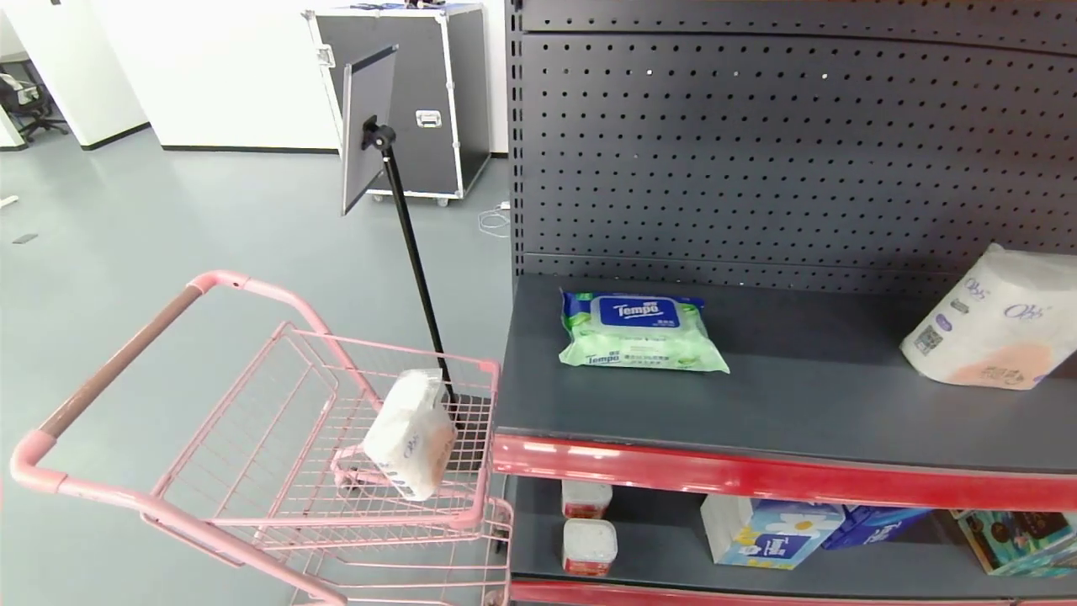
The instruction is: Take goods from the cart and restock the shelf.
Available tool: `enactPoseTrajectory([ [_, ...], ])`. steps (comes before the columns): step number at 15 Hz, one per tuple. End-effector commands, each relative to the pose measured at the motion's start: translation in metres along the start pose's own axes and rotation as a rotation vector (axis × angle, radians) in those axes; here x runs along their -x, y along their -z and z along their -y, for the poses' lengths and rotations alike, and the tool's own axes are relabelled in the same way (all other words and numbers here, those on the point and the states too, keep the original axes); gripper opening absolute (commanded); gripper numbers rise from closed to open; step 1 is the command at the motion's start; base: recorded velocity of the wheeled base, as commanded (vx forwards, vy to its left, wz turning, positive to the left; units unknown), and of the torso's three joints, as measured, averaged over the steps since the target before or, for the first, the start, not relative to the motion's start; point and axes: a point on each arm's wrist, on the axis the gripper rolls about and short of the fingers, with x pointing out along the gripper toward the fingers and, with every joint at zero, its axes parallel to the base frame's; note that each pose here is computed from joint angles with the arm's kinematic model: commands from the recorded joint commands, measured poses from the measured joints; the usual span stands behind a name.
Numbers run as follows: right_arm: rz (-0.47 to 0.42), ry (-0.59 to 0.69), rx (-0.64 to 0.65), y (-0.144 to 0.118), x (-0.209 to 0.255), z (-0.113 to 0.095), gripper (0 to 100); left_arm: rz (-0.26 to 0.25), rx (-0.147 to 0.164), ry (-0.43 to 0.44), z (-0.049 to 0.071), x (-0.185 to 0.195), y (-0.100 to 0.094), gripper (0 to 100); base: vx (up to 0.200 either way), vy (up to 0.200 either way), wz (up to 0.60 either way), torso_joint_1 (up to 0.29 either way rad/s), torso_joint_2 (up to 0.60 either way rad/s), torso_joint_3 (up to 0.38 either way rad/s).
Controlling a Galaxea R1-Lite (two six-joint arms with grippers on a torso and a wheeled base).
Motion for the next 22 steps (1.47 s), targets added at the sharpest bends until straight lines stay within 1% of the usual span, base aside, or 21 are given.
enactPoseTrajectory([
  [1,-0.002,0.0,0.0,0.0001,0.0,0.0,100,-0.001,0.0,0.0,0.0,-0.0001,0.0,100,0.0,0.2,0.0,0.002,0.0,-0.002],
  [6,0.0,-0.001,0.0,0.0,0.0,0.0,100,-0.001,0.0,0.0,0.0,-0.0001,0.0,100,0.0,0.2,0.0,0.004,0.0,0.001],
  [13,0.0,0.0,-0.006,0.0,0.0,0.0,100,-0.001,0.0,0.0,0.0,-0.0001,0.0,100,0.0,0.0,0.0,-0.014,0.02,0.015],
  [22,-0.002,0.0,-0.006,0.0001,0.0,0.0,100,-0.001,0.0,0.001,0.0,-0.0001,0.0,100,0.0,0.0,0.0,-0.14,0.35,0.198],
])
